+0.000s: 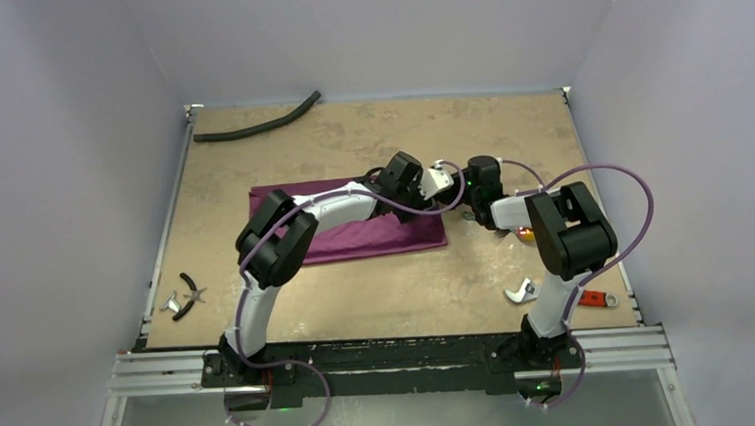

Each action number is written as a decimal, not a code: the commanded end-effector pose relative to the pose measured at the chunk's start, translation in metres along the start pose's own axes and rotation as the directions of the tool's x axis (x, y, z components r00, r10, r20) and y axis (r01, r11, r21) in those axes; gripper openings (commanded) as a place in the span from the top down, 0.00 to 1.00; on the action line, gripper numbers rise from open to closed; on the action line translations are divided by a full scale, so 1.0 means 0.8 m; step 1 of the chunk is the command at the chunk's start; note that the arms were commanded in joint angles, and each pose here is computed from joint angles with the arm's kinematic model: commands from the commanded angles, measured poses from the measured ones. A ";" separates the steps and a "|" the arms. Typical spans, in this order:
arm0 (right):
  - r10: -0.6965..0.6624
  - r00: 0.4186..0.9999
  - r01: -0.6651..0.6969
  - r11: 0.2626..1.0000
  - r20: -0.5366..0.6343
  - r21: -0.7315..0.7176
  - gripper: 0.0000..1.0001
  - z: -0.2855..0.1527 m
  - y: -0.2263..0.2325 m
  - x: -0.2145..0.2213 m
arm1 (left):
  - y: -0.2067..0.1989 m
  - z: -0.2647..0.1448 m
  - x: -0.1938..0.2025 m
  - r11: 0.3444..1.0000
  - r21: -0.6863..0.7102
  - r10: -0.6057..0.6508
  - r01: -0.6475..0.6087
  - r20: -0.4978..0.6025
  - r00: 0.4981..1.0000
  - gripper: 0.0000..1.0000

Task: Fold the napkin into a case and place the utensils inside
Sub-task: Smooth out the rectangle-folded napkin at the center of the board, then move the rectangle-folded napkin to the center of the board.

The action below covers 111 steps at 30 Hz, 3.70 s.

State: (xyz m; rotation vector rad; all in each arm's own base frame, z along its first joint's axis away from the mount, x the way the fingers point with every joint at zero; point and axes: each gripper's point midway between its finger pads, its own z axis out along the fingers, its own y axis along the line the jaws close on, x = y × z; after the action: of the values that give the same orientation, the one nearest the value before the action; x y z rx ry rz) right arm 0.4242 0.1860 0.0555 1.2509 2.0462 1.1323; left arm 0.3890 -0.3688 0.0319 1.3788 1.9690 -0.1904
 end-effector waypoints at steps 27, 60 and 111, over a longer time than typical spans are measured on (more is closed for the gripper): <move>-0.010 1.000 0.010 1.000 -0.006 0.002 0.50 -0.012 0.004 0.002 | 0.059 -0.002 -0.059 0.979 -0.189 -0.036 0.071 0.183 0.982 1.00; -0.757 0.637 0.768 0.607 -0.144 0.206 0.40 -0.097 -0.039 0.087 | 0.109 -0.250 0.254 0.985 -0.003 -0.163 0.174 -0.366 0.916 0.40; -0.513 0.774 0.619 0.735 -0.370 0.277 0.48 -0.144 -0.161 0.082 | 0.097 -0.319 0.440 0.877 -0.235 -0.480 0.418 -0.444 0.757 0.50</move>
State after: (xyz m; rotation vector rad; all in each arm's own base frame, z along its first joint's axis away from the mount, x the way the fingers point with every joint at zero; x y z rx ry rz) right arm 0.2649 0.1605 0.0251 0.4952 2.6281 0.5622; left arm 0.2718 0.0556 0.0304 0.9096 2.7024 0.0717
